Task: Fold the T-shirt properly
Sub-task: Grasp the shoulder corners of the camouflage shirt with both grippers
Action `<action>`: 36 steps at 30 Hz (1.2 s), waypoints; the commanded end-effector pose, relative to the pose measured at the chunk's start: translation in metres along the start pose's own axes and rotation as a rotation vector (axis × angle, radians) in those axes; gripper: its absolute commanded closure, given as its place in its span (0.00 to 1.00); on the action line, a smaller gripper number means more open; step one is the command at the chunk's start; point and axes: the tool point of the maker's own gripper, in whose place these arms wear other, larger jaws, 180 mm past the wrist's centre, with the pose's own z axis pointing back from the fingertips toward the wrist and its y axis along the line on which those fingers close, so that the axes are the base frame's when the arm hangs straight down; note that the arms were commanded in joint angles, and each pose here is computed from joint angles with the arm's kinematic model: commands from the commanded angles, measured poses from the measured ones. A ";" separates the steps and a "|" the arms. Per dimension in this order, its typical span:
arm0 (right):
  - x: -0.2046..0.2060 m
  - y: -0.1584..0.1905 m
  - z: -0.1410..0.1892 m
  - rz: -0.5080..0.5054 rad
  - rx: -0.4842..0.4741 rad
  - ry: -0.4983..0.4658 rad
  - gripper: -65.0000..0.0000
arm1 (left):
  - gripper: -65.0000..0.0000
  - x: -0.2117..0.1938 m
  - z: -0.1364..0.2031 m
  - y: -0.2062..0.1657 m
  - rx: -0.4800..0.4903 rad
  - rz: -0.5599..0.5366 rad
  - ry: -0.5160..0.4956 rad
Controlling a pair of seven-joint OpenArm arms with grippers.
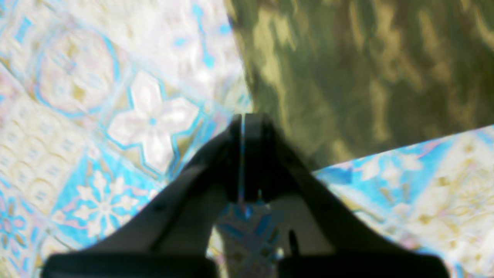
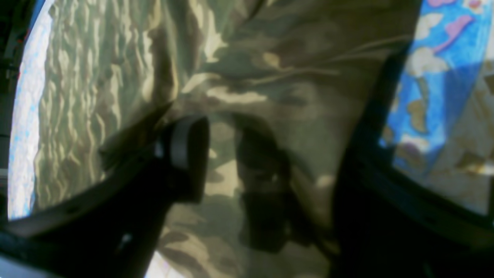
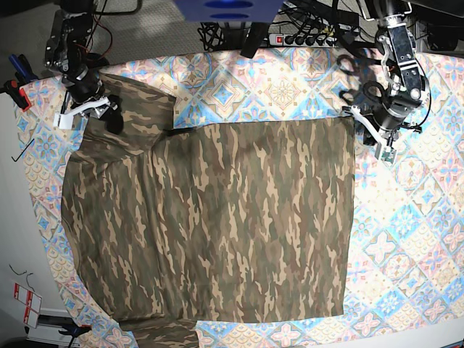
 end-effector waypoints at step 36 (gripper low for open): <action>-0.071 0.006 0.004 0.042 -0.007 0.267 0.46 | 0.79 -0.067 -0.062 -0.064 -0.339 -0.016 0.364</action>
